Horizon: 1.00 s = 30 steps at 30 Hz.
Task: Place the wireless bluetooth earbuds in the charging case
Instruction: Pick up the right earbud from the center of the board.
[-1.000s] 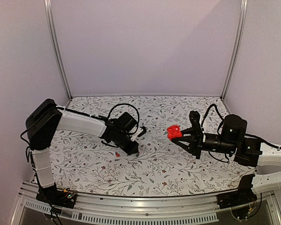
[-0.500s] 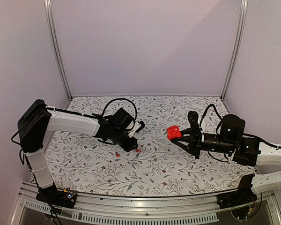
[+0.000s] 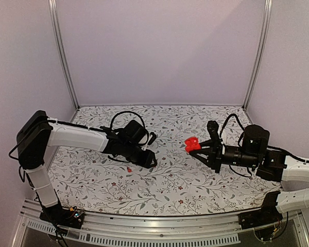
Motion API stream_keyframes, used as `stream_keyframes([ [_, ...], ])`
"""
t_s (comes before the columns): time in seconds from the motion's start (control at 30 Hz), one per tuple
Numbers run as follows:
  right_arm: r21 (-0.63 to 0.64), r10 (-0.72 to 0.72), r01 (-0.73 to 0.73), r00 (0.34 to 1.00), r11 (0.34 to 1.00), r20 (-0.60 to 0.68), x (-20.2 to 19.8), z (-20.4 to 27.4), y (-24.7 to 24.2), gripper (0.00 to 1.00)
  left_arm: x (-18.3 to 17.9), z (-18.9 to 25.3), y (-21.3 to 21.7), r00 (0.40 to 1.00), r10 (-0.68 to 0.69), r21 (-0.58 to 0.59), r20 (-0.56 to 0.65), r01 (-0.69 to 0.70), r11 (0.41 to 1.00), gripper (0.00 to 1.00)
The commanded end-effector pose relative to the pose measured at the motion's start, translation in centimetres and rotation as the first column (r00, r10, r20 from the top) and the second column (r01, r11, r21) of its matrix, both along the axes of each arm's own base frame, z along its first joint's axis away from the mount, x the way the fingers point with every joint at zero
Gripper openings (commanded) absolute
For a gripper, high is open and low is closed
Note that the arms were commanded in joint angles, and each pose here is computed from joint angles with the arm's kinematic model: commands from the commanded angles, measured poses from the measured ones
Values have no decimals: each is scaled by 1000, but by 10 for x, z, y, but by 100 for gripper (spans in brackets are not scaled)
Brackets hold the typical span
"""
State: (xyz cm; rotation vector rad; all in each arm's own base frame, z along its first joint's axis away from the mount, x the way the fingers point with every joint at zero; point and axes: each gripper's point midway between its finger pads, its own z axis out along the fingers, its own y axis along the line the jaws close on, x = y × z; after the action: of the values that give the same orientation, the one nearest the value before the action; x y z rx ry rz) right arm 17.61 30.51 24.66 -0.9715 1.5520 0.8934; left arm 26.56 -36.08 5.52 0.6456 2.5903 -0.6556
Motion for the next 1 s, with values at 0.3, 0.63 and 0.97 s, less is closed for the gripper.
stream_keyframes([
  [0.3, 21, -26, 26, 1000, 999, 10, 5, 12, -5, 0, 3, -30, -7, 989, 115, 66, -92, -109, 992, 43],
  [0.63, 13, -27, 27, 1000, 1000, 10, 7, 10, -4, 0, 16, -43, -13, 990, 120, 89, -70, -113, 990, 42],
  [0.97, 7, -27, 27, 1000, 1000, 8, 7, 9, -4, 0, 21, -49, -21, 998, 28, 140, -48, -21, 990, 33],
])
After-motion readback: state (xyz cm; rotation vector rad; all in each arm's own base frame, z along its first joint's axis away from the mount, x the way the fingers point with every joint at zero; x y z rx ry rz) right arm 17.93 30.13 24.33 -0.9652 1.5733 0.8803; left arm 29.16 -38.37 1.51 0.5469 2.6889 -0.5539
